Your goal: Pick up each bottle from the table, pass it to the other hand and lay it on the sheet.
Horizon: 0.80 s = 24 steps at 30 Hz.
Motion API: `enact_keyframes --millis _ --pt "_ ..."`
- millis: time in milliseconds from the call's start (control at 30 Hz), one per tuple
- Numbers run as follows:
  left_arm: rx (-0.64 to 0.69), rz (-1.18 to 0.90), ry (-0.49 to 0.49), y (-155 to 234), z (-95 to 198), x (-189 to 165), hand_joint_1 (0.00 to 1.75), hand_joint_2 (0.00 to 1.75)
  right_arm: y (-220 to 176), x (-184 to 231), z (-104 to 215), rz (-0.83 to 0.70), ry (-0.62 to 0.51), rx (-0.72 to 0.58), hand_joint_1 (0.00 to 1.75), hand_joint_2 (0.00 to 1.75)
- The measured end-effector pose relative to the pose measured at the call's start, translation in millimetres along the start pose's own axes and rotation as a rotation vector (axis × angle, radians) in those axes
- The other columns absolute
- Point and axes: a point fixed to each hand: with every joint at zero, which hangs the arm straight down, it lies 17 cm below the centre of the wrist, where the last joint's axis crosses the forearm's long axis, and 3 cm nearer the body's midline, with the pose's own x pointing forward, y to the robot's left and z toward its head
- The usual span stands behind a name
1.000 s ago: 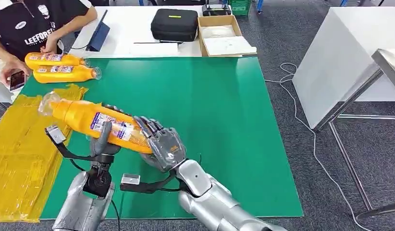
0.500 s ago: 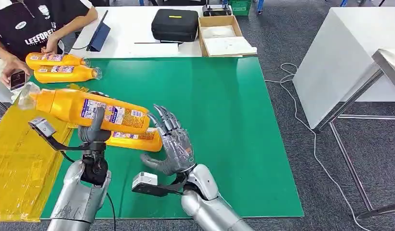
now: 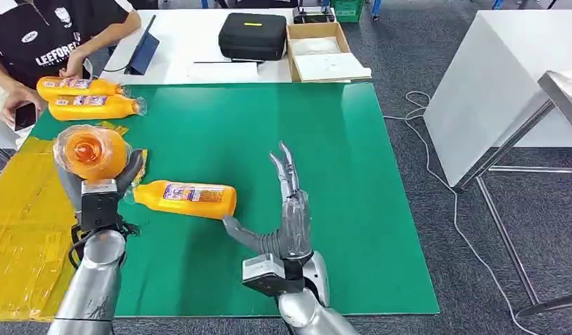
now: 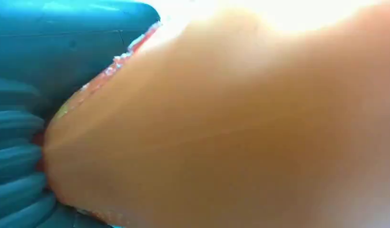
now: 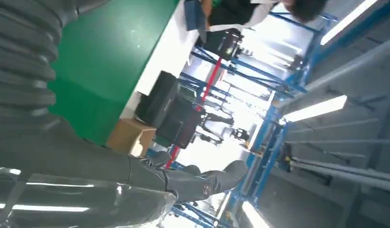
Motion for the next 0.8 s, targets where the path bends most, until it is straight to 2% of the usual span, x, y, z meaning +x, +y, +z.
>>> enact_keyframes --millis 67,133,167,233,267,300,367,433,500,633,700,800 --pt "-0.004 -0.012 -0.003 1 0 -2 1.75 1.75 -4 3 0 -0.002 -0.008 -0.010 0.00 1.75" --pt "-0.011 -0.122 -0.034 2 0 -1 1.75 1.75 -8 6 2 -0.008 -0.014 -0.021 0.00 1.75" --pt "-0.033 -0.222 -0.088 -1 1 4 1.75 1.75 -11 7 3 -0.017 -0.011 -0.030 0.00 1.75" --pt "-0.143 -0.532 -0.271 -11 3 12 1.75 1.75 -20 6 9 -0.046 0.014 -0.059 0.00 1.75" --pt "-0.216 -0.717 -0.352 -14 6 6 1.75 1.75 -24 4 14 -0.052 0.021 -0.067 0.00 1.75" --pt "-0.263 -0.853 -0.382 -13 7 -4 1.75 1.75 -27 3 19 -0.055 0.027 -0.072 0.00 1.75" --pt "-0.286 -1.046 -0.338 9 3 -34 1.75 1.75 -30 3 33 -0.054 0.030 -0.073 0.00 1.75" --pt "-0.197 -1.107 -0.196 54 -12 -59 1.75 1.75 -32 3 50 -0.045 0.038 -0.070 0.00 1.75" --pt "-0.152 -1.161 -0.121 86 -19 -77 1.75 1.75 -34 2 62 -0.036 0.048 -0.068 0.00 1.75" --pt "-0.182 -1.234 -0.102 106 -18 -101 1.75 1.75 -42 3 74 -0.032 0.065 -0.085 0.00 1.75" --pt "-0.227 -1.240 -0.099 113 -12 -117 1.75 1.75 -54 3 79 -0.022 0.076 -0.114 0.00 1.75" --pt "-0.275 -1.267 -0.044 135 -6 -149 1.75 1.75 -82 2 83 0.013 0.089 -0.175 0.00 1.75"
